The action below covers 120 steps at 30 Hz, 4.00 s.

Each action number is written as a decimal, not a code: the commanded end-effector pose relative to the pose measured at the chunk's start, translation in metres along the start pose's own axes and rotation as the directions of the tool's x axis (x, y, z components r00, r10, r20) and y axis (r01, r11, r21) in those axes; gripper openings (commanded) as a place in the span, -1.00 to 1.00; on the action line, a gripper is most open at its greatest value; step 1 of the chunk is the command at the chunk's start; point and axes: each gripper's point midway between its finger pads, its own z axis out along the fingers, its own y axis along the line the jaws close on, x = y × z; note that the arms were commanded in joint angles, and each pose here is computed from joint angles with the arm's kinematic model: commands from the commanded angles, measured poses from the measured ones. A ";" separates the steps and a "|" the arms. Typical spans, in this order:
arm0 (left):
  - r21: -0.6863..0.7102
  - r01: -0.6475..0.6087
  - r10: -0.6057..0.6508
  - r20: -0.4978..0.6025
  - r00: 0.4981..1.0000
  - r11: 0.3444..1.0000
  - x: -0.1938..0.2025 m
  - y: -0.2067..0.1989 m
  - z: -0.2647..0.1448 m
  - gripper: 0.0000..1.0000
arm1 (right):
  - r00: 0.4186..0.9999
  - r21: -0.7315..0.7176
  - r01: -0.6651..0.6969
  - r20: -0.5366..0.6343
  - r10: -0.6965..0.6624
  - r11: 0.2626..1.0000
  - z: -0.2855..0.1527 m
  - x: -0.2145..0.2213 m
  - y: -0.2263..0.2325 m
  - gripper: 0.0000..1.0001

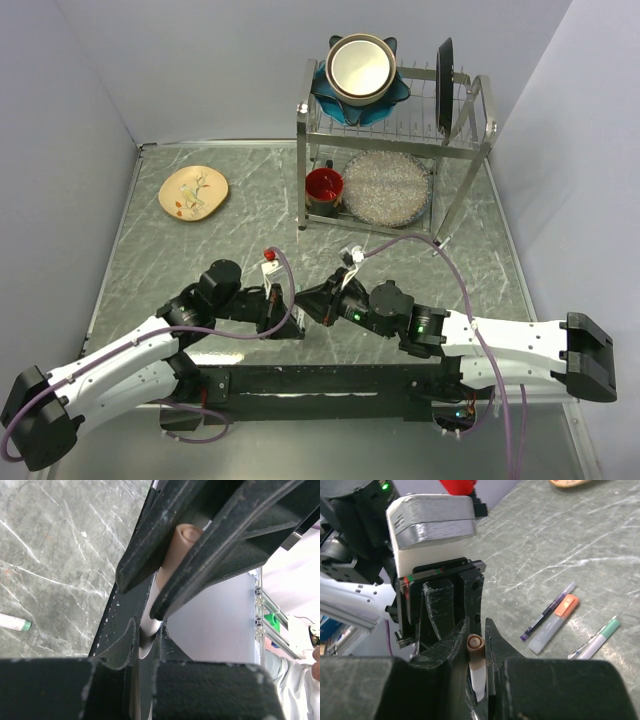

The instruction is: Insert the pens into the pen caps

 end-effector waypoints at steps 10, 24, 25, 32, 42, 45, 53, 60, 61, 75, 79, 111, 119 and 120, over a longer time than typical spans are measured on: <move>-0.218 -0.140 0.239 0.547 0.802 0.966 -0.165 -0.008 -0.041 -0.96 | 0.878 -0.168 -0.128 -0.478 0.032 0.978 -0.061 0.110 0.044 -1.00; -0.242 -0.091 0.210 0.528 0.823 0.966 -0.132 -0.016 -0.062 0.97 | 0.960 0.240 0.014 -0.274 0.054 0.971 -0.046 -0.008 -0.073 -1.00; -0.260 -0.069 0.204 0.536 0.819 0.963 -0.135 -0.014 -0.064 0.99 | 0.945 0.242 0.013 -0.321 0.067 0.970 -0.040 0.001 -0.078 -1.00; -0.338 0.033 0.190 0.602 0.775 0.940 -0.142 -0.004 -0.084 0.99 | 0.831 0.270 0.012 -0.538 0.140 0.963 -0.001 0.043 -0.113 -1.00; -0.400 0.127 0.197 0.674 0.712 0.908 -0.136 0.006 -0.111 0.99 | 0.738 0.425 0.070 -0.630 0.239 0.903 0.047 0.069 -0.176 -0.71; -0.401 0.142 0.196 0.690 0.697 0.905 -0.136 0.007 -0.115 0.99 | 0.747 0.454 0.076 -0.616 0.251 0.888 0.057 0.068 -0.187 -0.50; -0.390 0.145 0.187 0.694 0.695 0.909 -0.139 0.003 -0.115 0.99 | 0.800 0.586 0.076 -0.519 0.302 0.807 0.059 0.051 -0.212 0.00; -0.409 0.212 0.164 0.711 0.684 0.888 -0.141 0.007 -0.124 0.99 | 0.937 0.764 -0.059 -0.180 0.300 0.642 0.006 -0.002 -0.224 0.02; -0.415 0.216 0.166 0.711 0.684 0.884 -0.140 0.007 -0.126 0.99 | 0.945 0.787 -0.081 -0.134 0.299 0.611 -0.004 -0.008 -0.227 0.02; -0.399 0.205 0.163 0.715 0.680 0.893 -0.128 0.005 -0.129 0.99 | 0.884 0.874 -0.467 0.462 0.068 0.135 -0.185 -0.080 -0.325 -0.02; -0.390 0.197 0.159 0.711 0.685 0.900 -0.128 0.004 -0.126 0.99 | 0.846 0.845 -0.534 0.532 0.038 0.045 -0.212 -0.089 -0.355 -0.05; -0.384 0.156 0.188 0.718 0.671 0.910 -0.132 -0.010 -0.133 0.99 | 0.831 0.886 -0.458 0.454 0.321 -0.068 -0.192 -0.055 -0.450 -0.22; -0.384 0.159 0.185 0.716 0.673 0.910 -0.131 -0.009 -0.132 0.99 | 0.798 0.847 -0.531 0.504 0.330 -0.010 -0.186 -0.052 -0.434 -0.34; -0.387 0.157 0.188 0.715 0.673 0.909 -0.132 -0.009 -0.134 0.99 | 0.798 0.832 -0.554 0.525 0.295 0.016 -0.188 -0.064 -0.428 -0.33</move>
